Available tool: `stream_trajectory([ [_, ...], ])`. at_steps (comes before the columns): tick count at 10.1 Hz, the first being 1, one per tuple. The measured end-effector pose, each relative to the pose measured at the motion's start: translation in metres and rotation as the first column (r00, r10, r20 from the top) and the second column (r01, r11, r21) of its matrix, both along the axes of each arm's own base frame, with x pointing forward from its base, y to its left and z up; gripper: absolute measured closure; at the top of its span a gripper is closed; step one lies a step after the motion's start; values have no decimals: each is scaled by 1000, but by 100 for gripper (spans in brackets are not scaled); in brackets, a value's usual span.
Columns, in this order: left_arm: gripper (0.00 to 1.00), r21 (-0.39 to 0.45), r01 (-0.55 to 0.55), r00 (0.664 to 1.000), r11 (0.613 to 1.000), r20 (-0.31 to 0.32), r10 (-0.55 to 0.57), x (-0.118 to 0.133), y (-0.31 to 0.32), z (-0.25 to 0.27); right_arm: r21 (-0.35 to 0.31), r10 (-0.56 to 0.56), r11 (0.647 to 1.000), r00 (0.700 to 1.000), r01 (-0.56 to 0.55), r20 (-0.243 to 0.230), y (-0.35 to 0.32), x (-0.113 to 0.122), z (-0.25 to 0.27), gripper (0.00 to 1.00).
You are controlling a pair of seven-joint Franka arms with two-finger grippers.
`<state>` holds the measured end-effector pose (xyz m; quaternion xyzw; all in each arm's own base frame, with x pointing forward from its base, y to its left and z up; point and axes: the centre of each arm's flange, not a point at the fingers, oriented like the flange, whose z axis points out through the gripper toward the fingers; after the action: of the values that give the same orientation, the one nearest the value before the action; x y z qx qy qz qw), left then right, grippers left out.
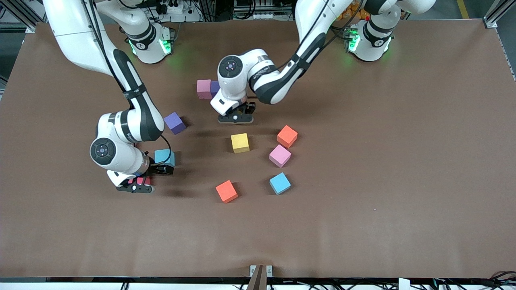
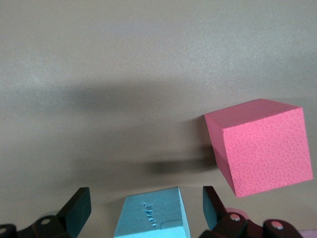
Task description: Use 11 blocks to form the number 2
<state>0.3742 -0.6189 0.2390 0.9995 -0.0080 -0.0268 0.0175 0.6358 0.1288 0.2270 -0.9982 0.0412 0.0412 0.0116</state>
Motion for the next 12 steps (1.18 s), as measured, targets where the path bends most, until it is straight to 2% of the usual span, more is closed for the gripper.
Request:
stream_trajectory([
  [3,48,5,8,999,1000,31,-9,1,-1,-18,-1,81,997,996,-81,-36,15,-10,-15,0],
  [7,48,1,-12,999,1000,37,12,0,-4,-23,-1,154,988,984,-155,-93,26,-37,-37,0],
  [12,48,5,-18,999,1000,43,18,-21,-16,-23,7,179,984,979,-179,-95,16,-53,-21,0],
])
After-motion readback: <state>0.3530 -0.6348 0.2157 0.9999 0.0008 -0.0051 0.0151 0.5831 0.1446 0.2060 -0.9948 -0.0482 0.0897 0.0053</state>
